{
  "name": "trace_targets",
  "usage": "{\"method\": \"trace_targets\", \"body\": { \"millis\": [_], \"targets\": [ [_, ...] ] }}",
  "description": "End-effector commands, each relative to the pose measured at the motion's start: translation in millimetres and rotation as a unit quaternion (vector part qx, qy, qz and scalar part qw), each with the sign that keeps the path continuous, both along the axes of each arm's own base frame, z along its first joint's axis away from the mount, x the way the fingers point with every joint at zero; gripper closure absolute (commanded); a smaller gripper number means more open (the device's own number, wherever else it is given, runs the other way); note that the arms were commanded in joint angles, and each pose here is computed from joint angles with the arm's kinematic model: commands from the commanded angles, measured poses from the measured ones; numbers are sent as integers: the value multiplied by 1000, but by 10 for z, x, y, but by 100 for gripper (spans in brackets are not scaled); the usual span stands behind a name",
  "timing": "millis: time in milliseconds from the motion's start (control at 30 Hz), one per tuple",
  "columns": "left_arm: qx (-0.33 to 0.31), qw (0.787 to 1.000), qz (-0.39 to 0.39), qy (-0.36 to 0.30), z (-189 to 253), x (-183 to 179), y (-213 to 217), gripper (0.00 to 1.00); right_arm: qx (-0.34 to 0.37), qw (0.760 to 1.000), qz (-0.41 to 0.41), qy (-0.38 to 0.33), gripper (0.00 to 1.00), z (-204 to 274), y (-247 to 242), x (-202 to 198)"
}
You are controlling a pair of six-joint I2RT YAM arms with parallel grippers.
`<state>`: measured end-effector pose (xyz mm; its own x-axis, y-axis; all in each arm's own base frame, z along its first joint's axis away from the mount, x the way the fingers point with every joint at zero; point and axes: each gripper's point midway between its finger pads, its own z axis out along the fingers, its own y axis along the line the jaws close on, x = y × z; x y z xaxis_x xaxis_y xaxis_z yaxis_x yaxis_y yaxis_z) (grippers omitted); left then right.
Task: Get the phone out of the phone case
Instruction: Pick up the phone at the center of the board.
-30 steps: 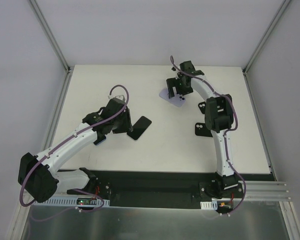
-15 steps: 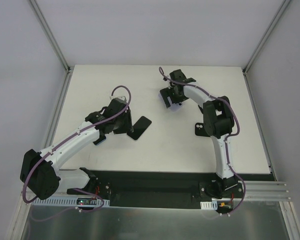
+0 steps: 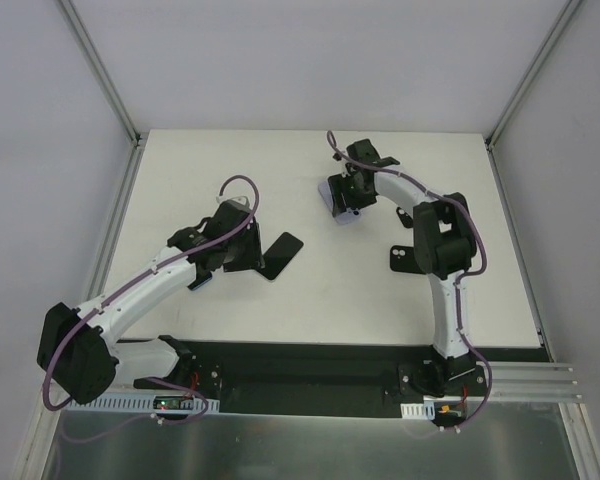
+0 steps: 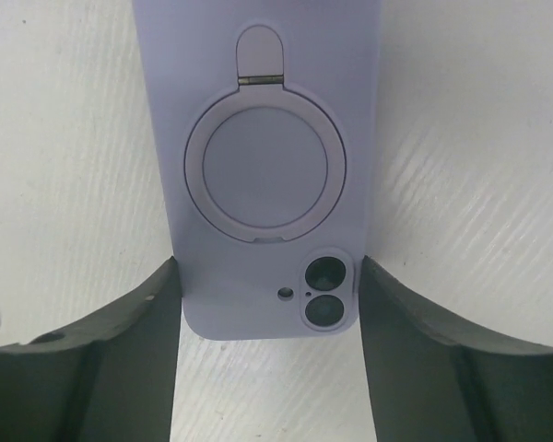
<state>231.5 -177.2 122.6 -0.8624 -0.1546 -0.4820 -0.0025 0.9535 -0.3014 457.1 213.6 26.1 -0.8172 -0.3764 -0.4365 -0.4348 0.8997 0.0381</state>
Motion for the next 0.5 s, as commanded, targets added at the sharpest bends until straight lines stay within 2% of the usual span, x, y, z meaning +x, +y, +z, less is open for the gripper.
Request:
{"method": "trace_targets", "body": {
  "millis": [0,33,100,200,233,333,467],
  "targets": [
    [-13,1000,3,-8,78,115,25,53,108,989,-41,94,60,18,19,-477],
    [-21,1000,0,8,21,121,-3,53,123,985,-49,110,61,-24,26,-608],
    [-48,999,-4,17,19,172,-91,52,156,983,-45,89,63,167,97,-615],
    [-87,995,-19,39,13,214,-263,40,193,976,-51,89,67,261,160,-766],
    [-101,994,-25,44,20,265,-354,33,217,971,-45,94,68,316,218,-822],
    [-145,986,-47,69,46,313,-593,23,263,957,-60,110,71,332,300,-1006],
    [-201,974,-61,82,90,470,-890,20,294,941,-88,145,75,273,355,-1209]
  ]
}}
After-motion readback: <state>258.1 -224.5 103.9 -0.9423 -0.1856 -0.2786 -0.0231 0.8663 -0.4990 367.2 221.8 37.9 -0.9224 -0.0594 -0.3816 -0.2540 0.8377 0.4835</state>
